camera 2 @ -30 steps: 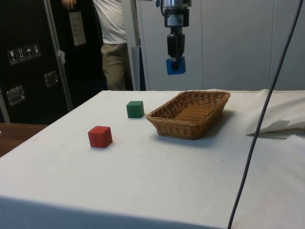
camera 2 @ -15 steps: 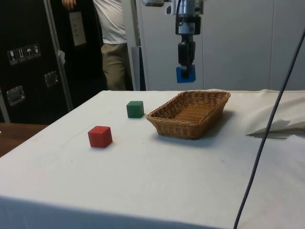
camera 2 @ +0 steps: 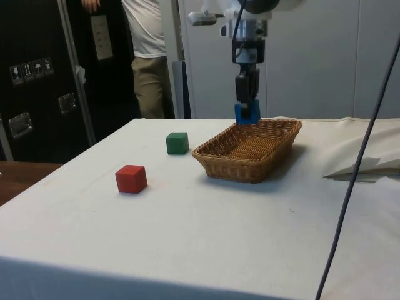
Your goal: Pick up the blue cube and place it into the basket.
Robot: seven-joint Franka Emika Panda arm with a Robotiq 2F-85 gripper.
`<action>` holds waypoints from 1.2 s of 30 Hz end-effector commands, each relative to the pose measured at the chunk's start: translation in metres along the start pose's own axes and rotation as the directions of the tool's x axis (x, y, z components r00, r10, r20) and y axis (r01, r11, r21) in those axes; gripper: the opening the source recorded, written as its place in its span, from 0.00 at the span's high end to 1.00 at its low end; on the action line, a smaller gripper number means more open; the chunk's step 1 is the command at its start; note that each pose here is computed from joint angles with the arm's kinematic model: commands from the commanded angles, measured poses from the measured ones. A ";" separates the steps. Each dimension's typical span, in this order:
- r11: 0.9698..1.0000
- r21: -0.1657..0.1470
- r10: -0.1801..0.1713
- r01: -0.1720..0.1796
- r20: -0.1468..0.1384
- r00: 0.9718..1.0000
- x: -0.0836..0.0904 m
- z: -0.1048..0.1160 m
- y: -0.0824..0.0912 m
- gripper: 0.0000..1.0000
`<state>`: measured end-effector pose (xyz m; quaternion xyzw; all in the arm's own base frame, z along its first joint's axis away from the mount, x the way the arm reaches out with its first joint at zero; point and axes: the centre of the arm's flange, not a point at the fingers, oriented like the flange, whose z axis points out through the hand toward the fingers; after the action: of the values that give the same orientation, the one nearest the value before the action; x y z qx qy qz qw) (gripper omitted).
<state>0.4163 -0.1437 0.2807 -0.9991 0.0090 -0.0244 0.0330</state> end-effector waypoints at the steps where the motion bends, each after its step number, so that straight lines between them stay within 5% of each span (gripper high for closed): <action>1: 1.000 -0.010 0.008 -0.008 -0.008 1.000 -0.001 0.004 -0.001 1.00; 22: 0.996 -0.067 0.064 -0.064 -0.009 0.998 -0.009 0.052 -0.002 1.00; 30: 0.990 -0.099 0.101 -0.103 -0.027 0.995 -0.010 0.074 -0.004 1.00; 31: 0.991 -0.093 0.092 -0.093 -0.015 0.996 -0.011 0.071 -0.003 1.00; 36: 0.988 -0.108 0.108 -0.110 -0.029 0.994 -0.010 0.080 -0.004 1.00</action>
<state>0.4097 -0.1348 0.1990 -0.9973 0.0632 -0.0298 -0.0208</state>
